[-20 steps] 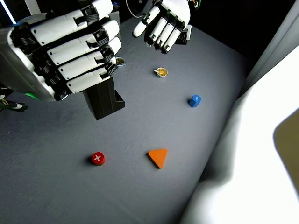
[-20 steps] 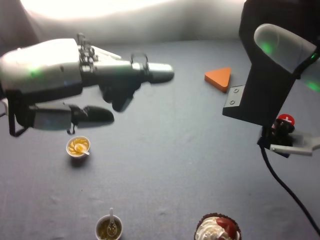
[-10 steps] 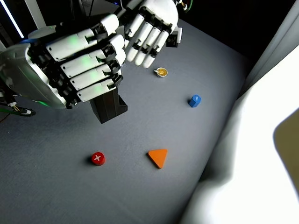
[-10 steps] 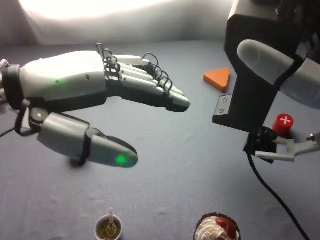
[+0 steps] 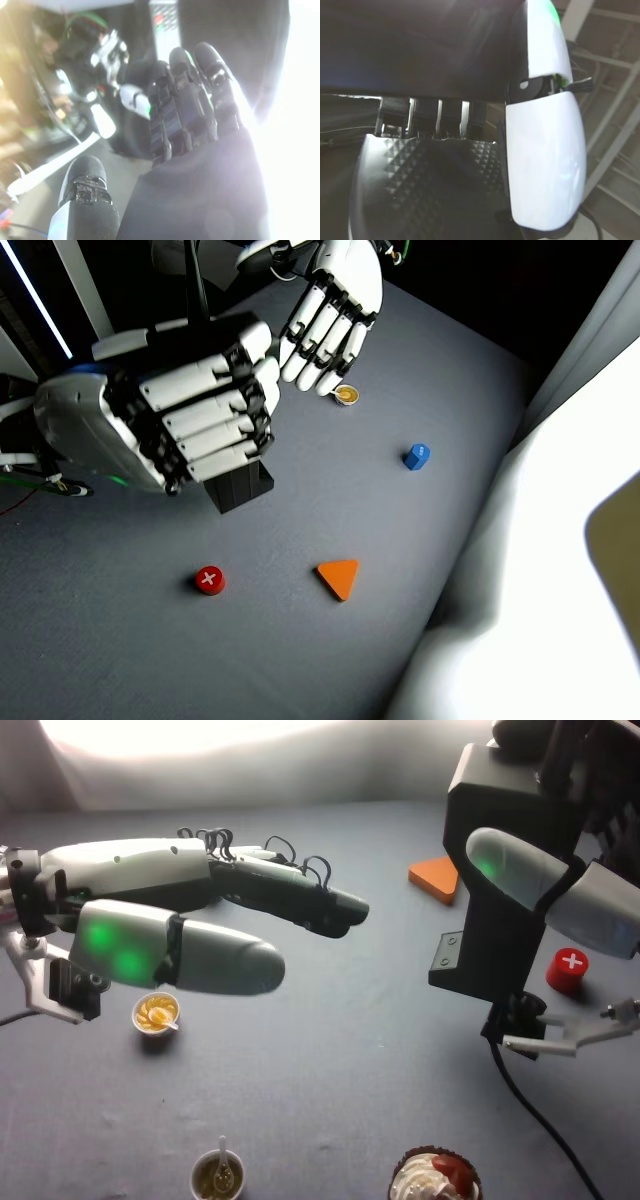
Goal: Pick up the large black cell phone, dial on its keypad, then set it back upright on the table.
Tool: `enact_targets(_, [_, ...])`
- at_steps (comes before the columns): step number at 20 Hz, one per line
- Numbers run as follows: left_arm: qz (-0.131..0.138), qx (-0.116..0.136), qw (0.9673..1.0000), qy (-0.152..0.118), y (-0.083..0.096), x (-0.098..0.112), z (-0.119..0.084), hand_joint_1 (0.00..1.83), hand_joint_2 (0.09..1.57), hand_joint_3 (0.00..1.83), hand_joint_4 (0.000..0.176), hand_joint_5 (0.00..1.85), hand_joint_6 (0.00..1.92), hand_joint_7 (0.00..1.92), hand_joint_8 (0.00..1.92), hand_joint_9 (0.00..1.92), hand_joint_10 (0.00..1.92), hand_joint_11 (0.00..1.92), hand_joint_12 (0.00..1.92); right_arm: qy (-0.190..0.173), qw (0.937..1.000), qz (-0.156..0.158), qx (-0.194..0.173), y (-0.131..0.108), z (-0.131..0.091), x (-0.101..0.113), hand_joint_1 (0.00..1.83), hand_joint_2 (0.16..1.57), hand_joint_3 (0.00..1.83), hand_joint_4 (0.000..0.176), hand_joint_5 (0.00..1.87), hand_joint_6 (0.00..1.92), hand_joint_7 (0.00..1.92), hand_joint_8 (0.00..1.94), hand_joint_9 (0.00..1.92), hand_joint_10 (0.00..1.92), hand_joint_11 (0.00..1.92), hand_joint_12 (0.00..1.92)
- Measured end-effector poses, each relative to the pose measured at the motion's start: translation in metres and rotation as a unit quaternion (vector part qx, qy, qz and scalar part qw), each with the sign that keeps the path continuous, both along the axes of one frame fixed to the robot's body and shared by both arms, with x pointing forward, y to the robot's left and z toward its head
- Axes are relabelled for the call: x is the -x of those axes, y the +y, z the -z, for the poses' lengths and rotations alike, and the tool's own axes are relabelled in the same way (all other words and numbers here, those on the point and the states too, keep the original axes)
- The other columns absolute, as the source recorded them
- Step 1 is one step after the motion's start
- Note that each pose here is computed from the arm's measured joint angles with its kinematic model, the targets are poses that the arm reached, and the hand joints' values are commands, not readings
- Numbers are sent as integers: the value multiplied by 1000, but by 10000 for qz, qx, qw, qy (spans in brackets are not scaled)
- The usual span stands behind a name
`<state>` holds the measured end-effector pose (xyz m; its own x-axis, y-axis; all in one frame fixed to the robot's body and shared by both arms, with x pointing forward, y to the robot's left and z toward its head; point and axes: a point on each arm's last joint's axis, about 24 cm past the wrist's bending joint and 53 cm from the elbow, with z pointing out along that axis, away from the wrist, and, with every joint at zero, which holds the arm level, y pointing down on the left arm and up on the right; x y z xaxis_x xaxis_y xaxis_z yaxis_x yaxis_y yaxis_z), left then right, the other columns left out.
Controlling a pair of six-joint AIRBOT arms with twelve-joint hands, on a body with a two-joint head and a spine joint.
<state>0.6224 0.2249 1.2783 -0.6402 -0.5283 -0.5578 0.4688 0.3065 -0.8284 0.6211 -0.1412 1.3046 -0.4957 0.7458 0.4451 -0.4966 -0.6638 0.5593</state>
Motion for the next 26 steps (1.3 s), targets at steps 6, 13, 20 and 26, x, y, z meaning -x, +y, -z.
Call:
enact_targets(6, [-88,538,9939,962,7,-3,8,0,1130,0,0,419,2,529,1,490,3,70,800,98,9998,-87,117,6,18,-5,1374,1131,0,0,926,919,926,1050,902,1342,851,1445])
enact_targets(13, [51,742,9882,1335,5,1,10,0,1128,0,0,434,0,495,0,463,0,74,878,176,9996,-77,187,4,31,-10,1375,1121,2,0,953,926,948,972,902,1335,814,1448])
enact_targets(20, [-57,1007,9786,1796,6,-2,15,0,1131,0,0,405,0,493,0,466,1,71,869,146,9996,-62,221,1,35,-15,1372,1130,1,0,907,994,937,987,906,1336,787,1447])
enact_targets(26, [-314,656,9760,2052,10,-8,37,0,1144,5,0,420,5,521,8,490,7,91,866,146,9995,-62,265,-1,42,-20,1378,1111,0,0,959,945,971,910,939,1271,818,1356])
